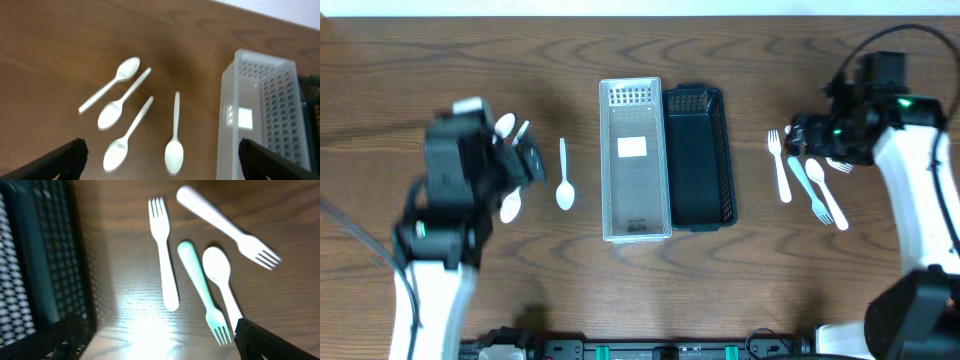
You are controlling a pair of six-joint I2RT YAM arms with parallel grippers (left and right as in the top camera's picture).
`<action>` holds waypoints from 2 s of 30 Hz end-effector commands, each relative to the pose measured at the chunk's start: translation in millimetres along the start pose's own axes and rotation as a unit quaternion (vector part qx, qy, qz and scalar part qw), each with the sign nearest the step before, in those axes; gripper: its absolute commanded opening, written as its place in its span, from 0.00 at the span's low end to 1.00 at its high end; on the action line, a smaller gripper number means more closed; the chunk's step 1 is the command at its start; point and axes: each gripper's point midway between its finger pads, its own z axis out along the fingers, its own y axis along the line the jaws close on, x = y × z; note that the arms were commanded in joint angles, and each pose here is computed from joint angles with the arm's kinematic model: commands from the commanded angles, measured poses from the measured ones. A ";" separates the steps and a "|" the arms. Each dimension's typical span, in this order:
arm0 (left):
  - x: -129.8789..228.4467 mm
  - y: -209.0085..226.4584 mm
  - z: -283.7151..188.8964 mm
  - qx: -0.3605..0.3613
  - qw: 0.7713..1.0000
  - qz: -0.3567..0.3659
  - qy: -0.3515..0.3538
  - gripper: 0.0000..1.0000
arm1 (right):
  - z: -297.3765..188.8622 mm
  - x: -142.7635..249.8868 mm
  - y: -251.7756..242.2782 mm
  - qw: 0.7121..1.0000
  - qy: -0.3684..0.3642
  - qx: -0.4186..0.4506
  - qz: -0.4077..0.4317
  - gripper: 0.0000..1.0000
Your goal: Pack container
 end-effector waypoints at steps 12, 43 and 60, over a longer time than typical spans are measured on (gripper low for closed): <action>-15.2 5.8 69.8 -0.059 0.993 0.046 0.086 0.98 | 104.5 16.0 -2.6 0.991 0.113 0.062 -0.033 0.85; -10.3 7.5 78.3 -0.064 0.992 0.048 0.099 0.98 | 27.0 -44.5 40.8 0.997 -0.004 0.032 -0.066 0.01; -10.3 7.5 78.3 -0.064 0.992 0.048 0.099 0.98 | 63.3 28.7 187.2 0.997 0.030 -0.065 -0.027 0.04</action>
